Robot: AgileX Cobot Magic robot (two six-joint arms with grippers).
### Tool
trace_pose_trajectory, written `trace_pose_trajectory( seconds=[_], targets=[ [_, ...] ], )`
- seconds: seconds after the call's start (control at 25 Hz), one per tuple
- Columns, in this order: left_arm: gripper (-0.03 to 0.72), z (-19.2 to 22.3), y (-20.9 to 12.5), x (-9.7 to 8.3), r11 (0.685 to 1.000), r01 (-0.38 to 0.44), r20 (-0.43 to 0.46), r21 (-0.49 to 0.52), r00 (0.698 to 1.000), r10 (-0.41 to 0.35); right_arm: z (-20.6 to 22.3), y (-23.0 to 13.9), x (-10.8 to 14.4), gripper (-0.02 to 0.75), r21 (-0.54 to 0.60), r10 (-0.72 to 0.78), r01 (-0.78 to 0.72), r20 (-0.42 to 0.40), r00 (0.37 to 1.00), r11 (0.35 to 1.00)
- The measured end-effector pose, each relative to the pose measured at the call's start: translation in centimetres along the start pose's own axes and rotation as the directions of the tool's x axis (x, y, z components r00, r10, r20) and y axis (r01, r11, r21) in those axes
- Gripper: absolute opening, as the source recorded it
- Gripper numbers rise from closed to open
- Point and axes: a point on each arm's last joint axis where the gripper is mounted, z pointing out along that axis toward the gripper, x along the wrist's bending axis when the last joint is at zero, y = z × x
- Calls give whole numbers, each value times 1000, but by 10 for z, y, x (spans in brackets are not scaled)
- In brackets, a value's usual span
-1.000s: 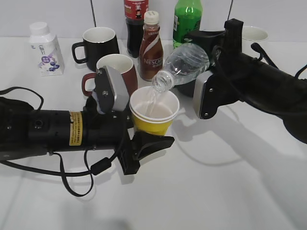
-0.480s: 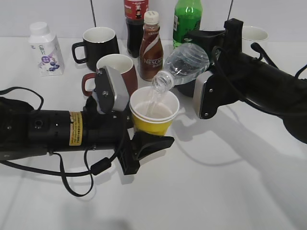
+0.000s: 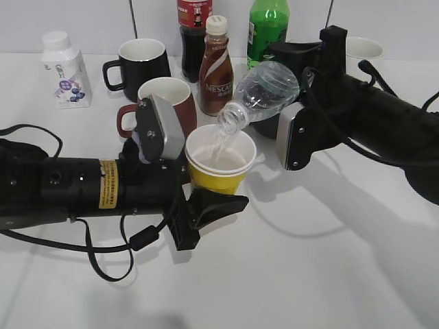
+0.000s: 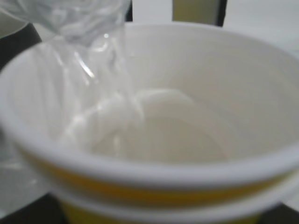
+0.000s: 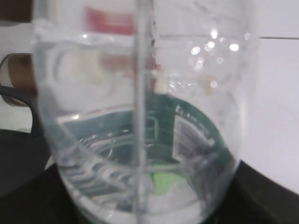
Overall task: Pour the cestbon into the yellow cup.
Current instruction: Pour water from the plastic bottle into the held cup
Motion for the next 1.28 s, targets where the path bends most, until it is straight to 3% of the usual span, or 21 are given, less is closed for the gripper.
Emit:
trace_pose_trajectory(
  seconds=[0.92,1.28],
  targets=[
    [440,0,0,0,1000,0,0,0,1000,0,0,0,0,467,0,44,-44,0,999,999],
    [440,0,2,-1,1000,1,6,-18,1000,-1,0,1,0,467,-14,309,-309,-9,951,951]
  ],
)
